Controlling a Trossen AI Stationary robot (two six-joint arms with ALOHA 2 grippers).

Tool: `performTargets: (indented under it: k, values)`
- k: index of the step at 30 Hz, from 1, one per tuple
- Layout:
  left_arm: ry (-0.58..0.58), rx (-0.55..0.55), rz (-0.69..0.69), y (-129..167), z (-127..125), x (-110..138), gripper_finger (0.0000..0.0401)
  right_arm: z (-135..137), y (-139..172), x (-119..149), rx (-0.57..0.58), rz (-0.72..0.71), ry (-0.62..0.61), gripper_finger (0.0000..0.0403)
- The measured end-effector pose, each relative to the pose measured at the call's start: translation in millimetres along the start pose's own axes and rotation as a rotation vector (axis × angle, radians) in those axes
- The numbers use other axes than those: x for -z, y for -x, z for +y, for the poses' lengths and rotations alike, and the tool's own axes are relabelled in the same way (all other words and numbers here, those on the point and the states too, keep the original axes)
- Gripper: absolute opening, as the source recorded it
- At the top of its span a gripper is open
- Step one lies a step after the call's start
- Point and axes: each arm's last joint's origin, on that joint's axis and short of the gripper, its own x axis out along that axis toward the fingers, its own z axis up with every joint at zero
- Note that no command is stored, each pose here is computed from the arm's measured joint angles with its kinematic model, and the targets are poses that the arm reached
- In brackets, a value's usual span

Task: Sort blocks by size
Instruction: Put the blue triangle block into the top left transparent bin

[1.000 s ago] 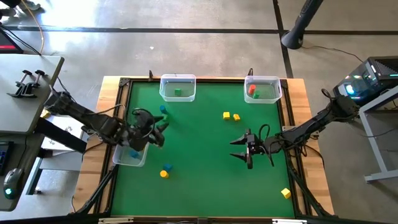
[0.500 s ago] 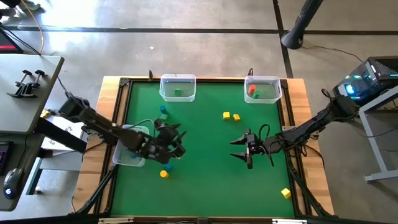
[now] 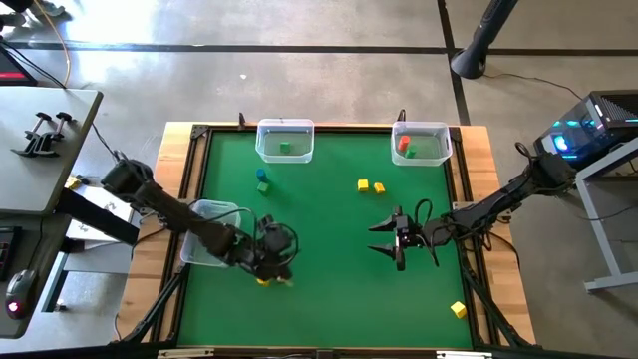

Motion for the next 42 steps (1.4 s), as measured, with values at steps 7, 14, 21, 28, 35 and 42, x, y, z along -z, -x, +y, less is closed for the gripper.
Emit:
performTargets:
  k: [7, 14, 21, 28, 35, 42]
  values:
    - [0.145, 0.035, 0.29, 21, -5, 33, 0.0171, 0, 0, 0, 0.0, 0.0, 0.0, 0.0249]
    - [0.257, -0.1, 0.482, 52, -4, 66, 0.0171, 0, 0, 0, 0.0, 0.0, 0.017, 0.0249]
    - [0.458, -0.242, 0.366, 64, -1, 74, 0.0171, 0, 0, 0, 0.0, 0.0, 0.026, 0.0249]
    - [0.582, -0.312, 0.358, 47, 10, 61, 0.0187, 0, 0, 0, 0.0, 0.0, 0.027, 0.0249]
    - [0.587, -0.313, 0.512, 22, 30, 43, 0.0238, 0, 0, 0, 0.0, 0.0, 0.027, 0.0249]
    - [0.587, -0.144, 0.648, -5, 48, 21, 0.0252, 0, 0, 0, 0.0, 0.0, 0.027, 0.0249]
